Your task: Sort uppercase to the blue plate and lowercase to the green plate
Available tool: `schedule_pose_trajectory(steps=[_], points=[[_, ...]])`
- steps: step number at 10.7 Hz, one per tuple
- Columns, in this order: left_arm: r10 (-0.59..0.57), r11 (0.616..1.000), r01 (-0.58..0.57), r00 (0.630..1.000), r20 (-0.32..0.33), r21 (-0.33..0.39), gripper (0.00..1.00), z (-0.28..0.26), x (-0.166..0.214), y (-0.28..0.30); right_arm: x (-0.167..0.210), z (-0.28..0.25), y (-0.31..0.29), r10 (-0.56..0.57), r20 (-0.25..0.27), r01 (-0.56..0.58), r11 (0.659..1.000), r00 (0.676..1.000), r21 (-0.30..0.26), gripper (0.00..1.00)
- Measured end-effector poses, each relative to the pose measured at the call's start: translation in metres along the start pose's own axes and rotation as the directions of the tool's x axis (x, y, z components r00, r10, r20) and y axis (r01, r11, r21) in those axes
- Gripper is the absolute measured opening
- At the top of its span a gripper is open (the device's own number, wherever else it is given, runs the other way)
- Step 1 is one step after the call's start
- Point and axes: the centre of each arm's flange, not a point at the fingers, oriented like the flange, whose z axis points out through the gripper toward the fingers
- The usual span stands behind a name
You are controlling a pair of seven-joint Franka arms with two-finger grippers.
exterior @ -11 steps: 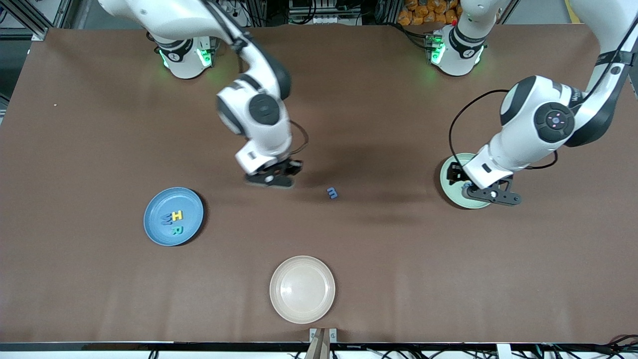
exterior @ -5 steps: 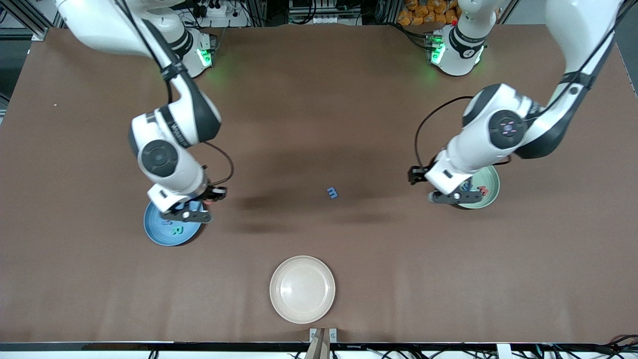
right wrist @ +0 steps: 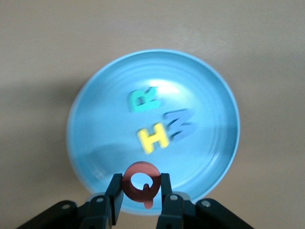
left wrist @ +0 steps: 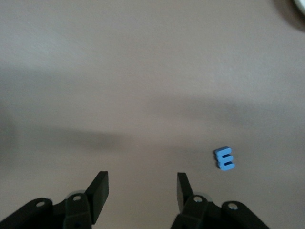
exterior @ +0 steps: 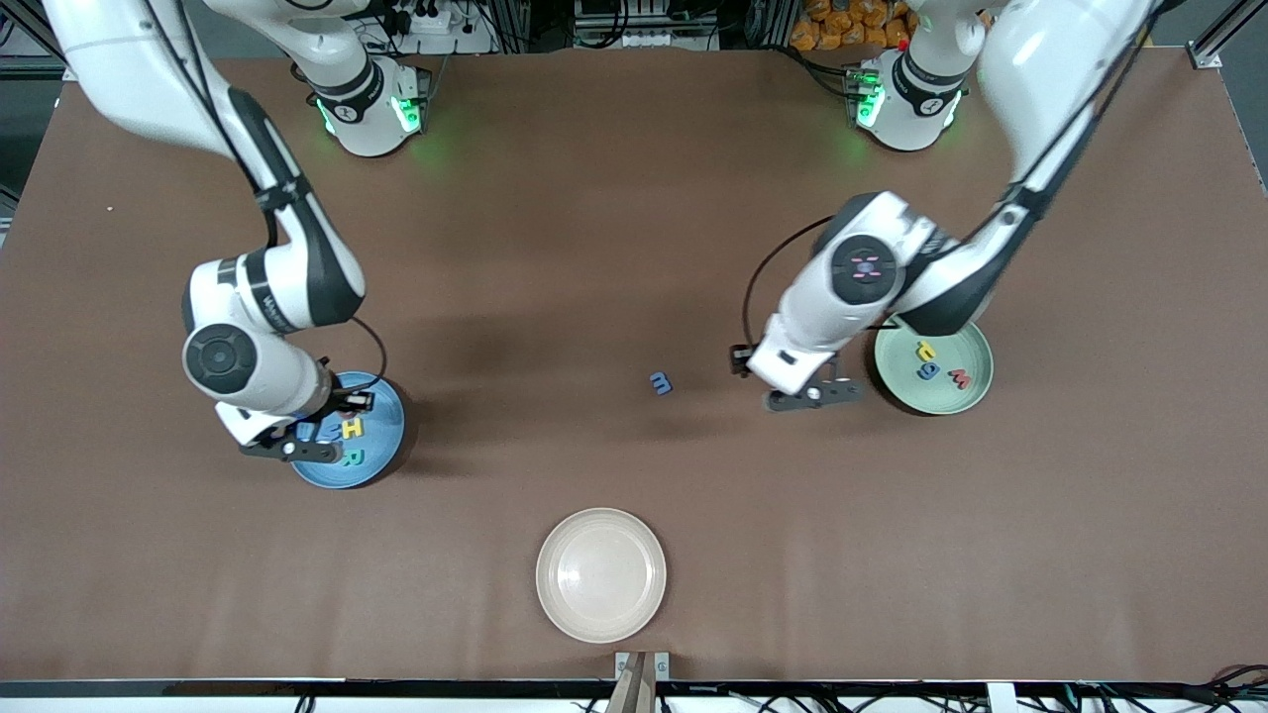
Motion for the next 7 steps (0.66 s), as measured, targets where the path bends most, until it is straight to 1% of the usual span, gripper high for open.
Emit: schedule_pose_trajectory(steps=[2, 4, 5, 7], points=[[-0.034, 0.999, 0.034, 0.999, -0.002, -0.002, 0.67, 0.018, -0.006, 0.019, -0.001, 0.030, 0.004, 0.007, -0.015, -0.007, 1.000, 1.000, 0.010, 0.36], [-0.068, 0.998, 0.068, 0.998, -0.005, 0.004, 0.66, 0.032, -0.004, 0.032, -0.001, 0.037, 0.001, 0.003, -0.014, -0.003, 1.000, 1.000, 0.012, 0.36], [-0.079, 0.997, 0.079, 0.997, -0.014, 0.015, 0.67, 0.040, -0.004, 0.040, -0.001, 0.035, -0.001, 0.001, -0.019, -0.001, 1.000, 1.000, 0.010, 0.47], [-0.094, 0.995, 0.096, 0.995, -0.040, 0.039, 0.66, 0.056, -0.008, 0.056, 0.002, 0.021, 0.000, 0.002, -0.036, -0.001, 1.000, 0.999, 0.004, 0.74]])
